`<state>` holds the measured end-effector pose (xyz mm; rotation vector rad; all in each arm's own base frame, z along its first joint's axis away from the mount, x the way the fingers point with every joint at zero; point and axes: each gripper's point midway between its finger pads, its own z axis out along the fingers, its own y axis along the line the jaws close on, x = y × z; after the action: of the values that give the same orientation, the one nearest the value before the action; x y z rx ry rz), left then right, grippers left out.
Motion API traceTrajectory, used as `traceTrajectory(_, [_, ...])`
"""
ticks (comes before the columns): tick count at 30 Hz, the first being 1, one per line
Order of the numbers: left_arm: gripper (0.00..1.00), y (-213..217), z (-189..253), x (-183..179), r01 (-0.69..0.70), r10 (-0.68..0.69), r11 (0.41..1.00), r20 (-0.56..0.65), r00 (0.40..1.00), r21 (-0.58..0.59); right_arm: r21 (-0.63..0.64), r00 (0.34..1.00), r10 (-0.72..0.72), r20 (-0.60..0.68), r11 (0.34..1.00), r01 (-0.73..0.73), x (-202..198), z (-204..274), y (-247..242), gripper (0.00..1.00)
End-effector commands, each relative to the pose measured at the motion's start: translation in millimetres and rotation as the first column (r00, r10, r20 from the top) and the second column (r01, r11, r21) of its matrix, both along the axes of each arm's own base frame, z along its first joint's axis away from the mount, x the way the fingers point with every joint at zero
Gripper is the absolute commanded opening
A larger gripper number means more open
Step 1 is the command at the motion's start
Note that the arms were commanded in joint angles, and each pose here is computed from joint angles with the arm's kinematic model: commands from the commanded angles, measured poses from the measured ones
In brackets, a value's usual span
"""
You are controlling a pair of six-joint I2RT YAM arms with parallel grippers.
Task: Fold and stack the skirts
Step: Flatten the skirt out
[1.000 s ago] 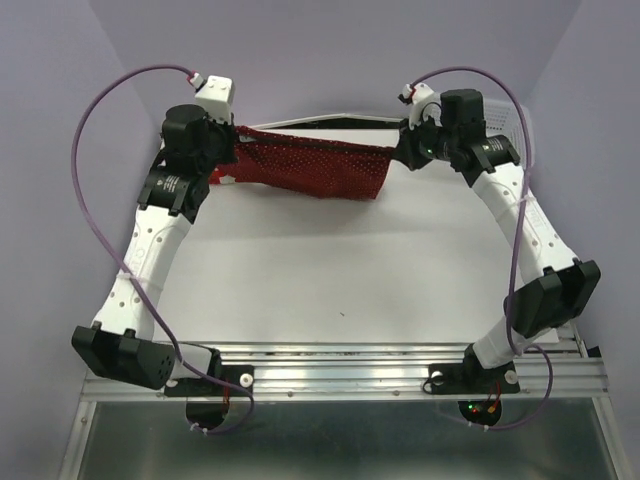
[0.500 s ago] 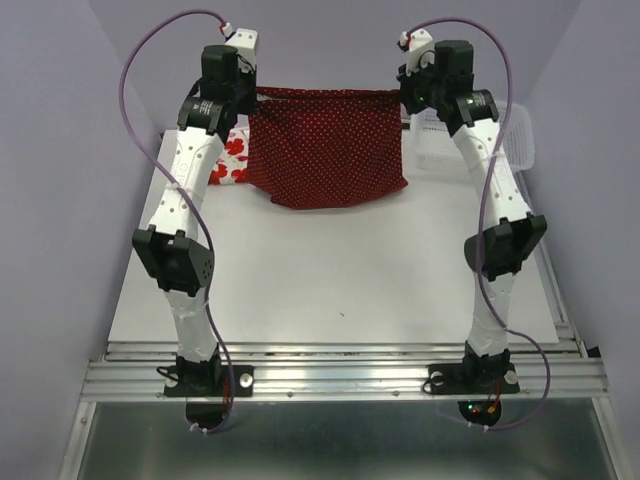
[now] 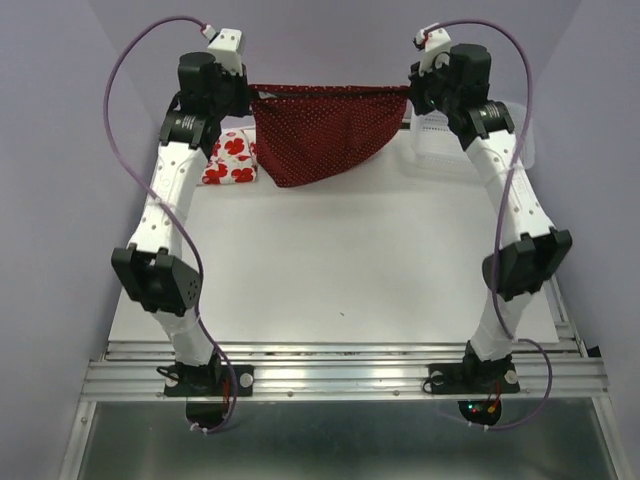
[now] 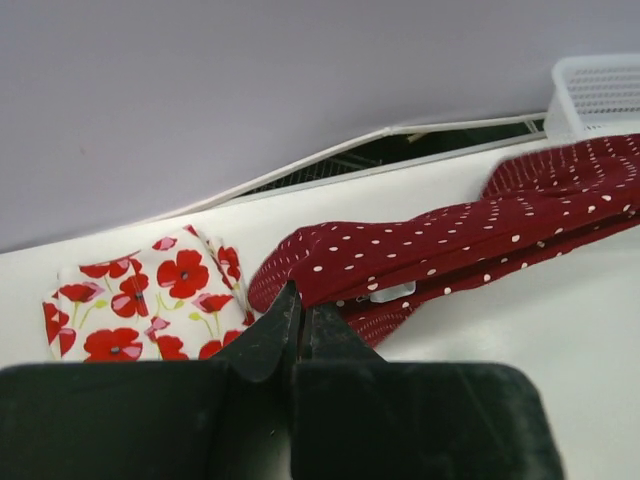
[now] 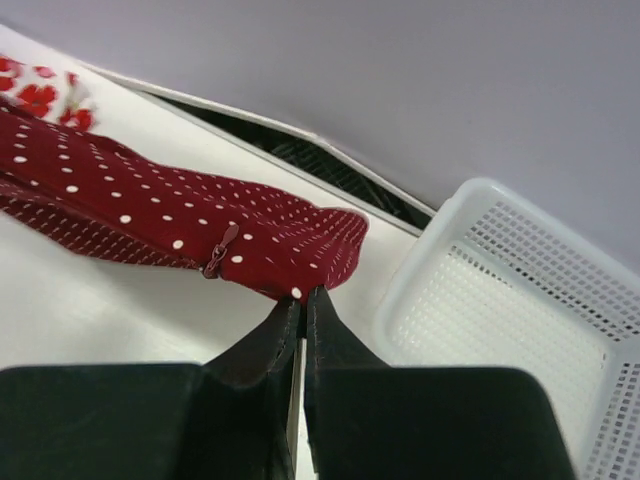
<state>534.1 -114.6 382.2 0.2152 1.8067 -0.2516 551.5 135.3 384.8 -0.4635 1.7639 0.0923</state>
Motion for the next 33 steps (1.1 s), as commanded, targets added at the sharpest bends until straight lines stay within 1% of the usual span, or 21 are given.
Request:
traceTrajectory(1, [0.00, 36.7, 26.1, -65.3, -0.047, 0.046, 0.999, 0.055, 0.997, 0.021, 0.005, 1.000, -0.003, -0.027, 1.000, 0.003, -65.7, -0.3, -34.2, 0.01])
traceTrajectory(2, [0.00, 33.1, 20.5, -88.1, -0.001, -0.001, 0.999, 0.052, 0.999, 0.036, -0.015, 0.995, 0.049, -0.084, 0.999, -0.051, -79.7, -25.8, -29.4, 0.01])
traceTrajectory(3, [0.00, 30.2, -50.3, -101.1, 0.042, -0.037, 0.997, -0.093, 0.995, 0.059, -0.019, 0.991, 0.071, -0.110, 0.997, -0.073, -99.6, -35.8, -29.7, 0.01])
traceTrajectory(4, [0.00, 25.4, -73.0, -115.3, 0.089, -0.080, 0.994, -0.131, 0.988, 0.065, -0.035, 0.982, 0.084, -0.170, 0.995, -0.091, -110.9, -63.6, -30.4, 0.01])
traceTrajectory(5, [0.00, 18.1, -84.7, -137.8, 0.153, -0.143, 0.986, -0.144, 0.979, 0.059, -0.049, 0.945, 0.126, -0.301, 0.988, -0.147, -133.3, -120.3, -28.3, 0.01])
traceTrajectory(6, [0.00, 17.7, -132.9, -156.5, 0.185, -0.165, 0.981, -0.244, 0.956, 0.061, -0.045, 0.931, 0.128, -0.343, 0.987, -0.152, -146.0, -137.7, -29.5, 0.01])
traceTrajectory(8, [0.00, 15.6, -158.0, -181.3, 0.214, -0.191, 0.976, -0.314, 0.930, 0.039, -0.045, 0.925, 0.130, -0.356, 0.987, -0.156, -169.3, -144.7, -33.1, 0.01])
traceTrajectory(11, [0.00, 15.3, -158.3, -210.7, 0.215, -0.202, 0.977, -0.312, 0.928, 0.006, -0.049, 0.929, 0.119, -0.350, 0.988, -0.145, -185.4, -139.0, -37.6, 0.01])
traceTrajectory(13, [0.00, 17.0, -156.3, -216.0, 0.201, -0.190, 0.980, -0.309, 0.932, 0.005, -0.050, 0.928, 0.129, -0.350, 0.987, -0.156, -189.3, -128.1, -37.3, 0.01])
traceTrajectory(14, [0.00, 18.4, -160.0, -222.4, 0.209, -0.192, 0.978, -0.334, 0.923, 0.015, -0.059, 0.901, 0.136, -0.412, 0.983, -0.175, -202.1, -137.9, -38.8, 0.01])
traceTrajectory(16, [0.07, 18.2, -172.1, -232.2, 0.267, -0.230, 0.963, -0.391, 0.891, 0.043, -0.056, 0.807, 0.212, -0.551, 0.955, -0.290, -234.3, -165.9, -35.4, 0.01])
traceTrajectory(17, [0.08, 15.8, -188.3, -249.8, 0.350, -0.290, 0.935, -0.453, 0.843, 0.052, -0.057, 0.775, 0.248, -0.581, 0.938, -0.343, -247.3, -174.0, -34.7, 0.01])
traceTrajectory(18, [0.04, 13.4, -186.7, -252.9, 0.372, -0.313, 0.927, -0.440, 0.841, 0.051, -0.051, 0.736, 0.245, -0.631, 0.934, -0.355, -263.4, -192.2, -37.8, 0.01])
traceTrajectory(20, [0.00, 13.1, -170.3, -256.0, 0.386, -0.332, 0.919, -0.373, 0.867, 0.080, -0.058, 0.724, 0.242, -0.646, 0.930, -0.362, -280.5, -202.2, -42.0, 0.01])
traceTrajectory(22, [0.00, 9.5, -173.1, -260.1, 0.398, -0.347, 0.914, -0.370, 0.862, 0.071, -0.056, 0.747, 0.241, -0.619, 0.936, -0.348, -289.5, -197.6, -43.0, 0.01])
traceTrajectory(25, [0.00, 11.0, -174.2, -251.7, 0.355, -0.310, 0.934, -0.391, 0.867, 0.047, -0.043, 0.743, 0.227, -0.630, 0.945, -0.325, -285.8, -199.0, -42.1, 0.01])
traceTrajectory(28, [0.00, 6.6, -156.9, -229.9, 0.314, -0.289, 0.949, -0.367, 0.884, 0.011, -0.060, 0.802, 0.186, -0.568, 0.962, -0.265, -246.7, -180.6, -40.6, 0.01])
traceTrajectory(29, [0.00, 8.1, -152.0, -209.7, 0.275, -0.254, 0.961, -0.348, 0.902, 0.011, -0.073, 0.846, 0.159, -0.509, 0.971, -0.227, -224.4, -157.8, -40.9, 0.01])
traceTrajectory(31, [0.00, 6.8, -109.9, -172.7, 0.211, -0.207, 0.977, -0.262, 0.943, -0.011, -0.083, 0.883, 0.139, -0.447, 0.977, -0.196, -188.4, -136.3, -38.2, 0.01])
traceTrajectory(32, [0.00, 8.7, -114.3, -141.3, 0.169, -0.164, 0.986, -0.275, 0.947, -0.007, -0.088, 0.910, 0.117, -0.397, 0.982, -0.165, -148.3, -115.2, -34.6, 0.01])
traceTrajectory(33, [0.00, 7.5, -60.7, -114.2, 0.149, -0.148, 0.989, -0.162, 0.976, -0.007, -0.088, 0.922, 0.103, -0.372, 0.985, -0.145, -127.7, -104.2, -33.1, 0.01])
